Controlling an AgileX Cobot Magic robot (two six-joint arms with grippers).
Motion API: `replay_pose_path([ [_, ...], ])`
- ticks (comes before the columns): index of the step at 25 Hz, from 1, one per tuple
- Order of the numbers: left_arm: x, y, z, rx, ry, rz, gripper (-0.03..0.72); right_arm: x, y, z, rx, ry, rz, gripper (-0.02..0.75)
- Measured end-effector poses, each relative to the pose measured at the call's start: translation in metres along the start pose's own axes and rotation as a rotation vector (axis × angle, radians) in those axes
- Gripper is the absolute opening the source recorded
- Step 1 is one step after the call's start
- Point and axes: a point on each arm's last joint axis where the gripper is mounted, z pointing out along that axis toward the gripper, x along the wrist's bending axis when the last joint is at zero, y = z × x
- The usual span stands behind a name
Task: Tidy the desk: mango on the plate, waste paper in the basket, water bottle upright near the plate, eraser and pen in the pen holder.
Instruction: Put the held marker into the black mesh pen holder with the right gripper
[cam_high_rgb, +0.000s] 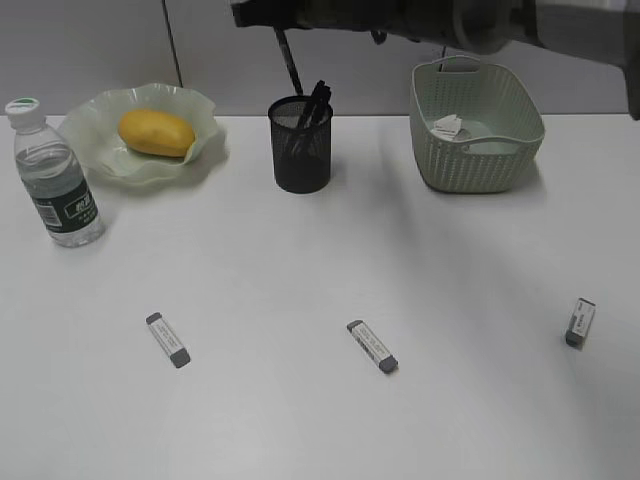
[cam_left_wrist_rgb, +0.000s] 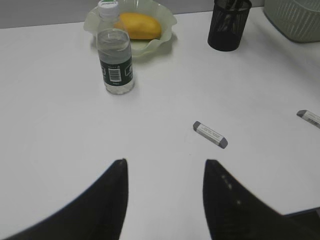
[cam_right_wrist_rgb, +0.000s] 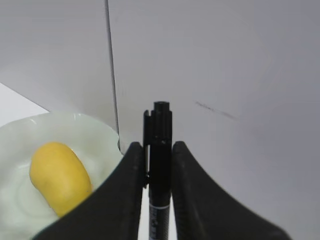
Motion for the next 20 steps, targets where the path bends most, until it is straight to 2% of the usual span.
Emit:
replay_pose_path([
  [5,0.0,0.0,0.0,0.0,0.0,0.0,0.376,0.0,-0.017,0.001,0.028,-0.011,0.0,0.143],
  [13,0.0,0.0,0.0,0.0,0.0,0.0,0.376,-0.007,-0.027,0.001,-0.081,-0.094,-0.006,0.143],
  [20,0.0,0.0,0.0,0.0,0.0,0.0,0.376,-0.011,-0.052,-0.002,-0.149,-0.165,0.03,0.143],
])
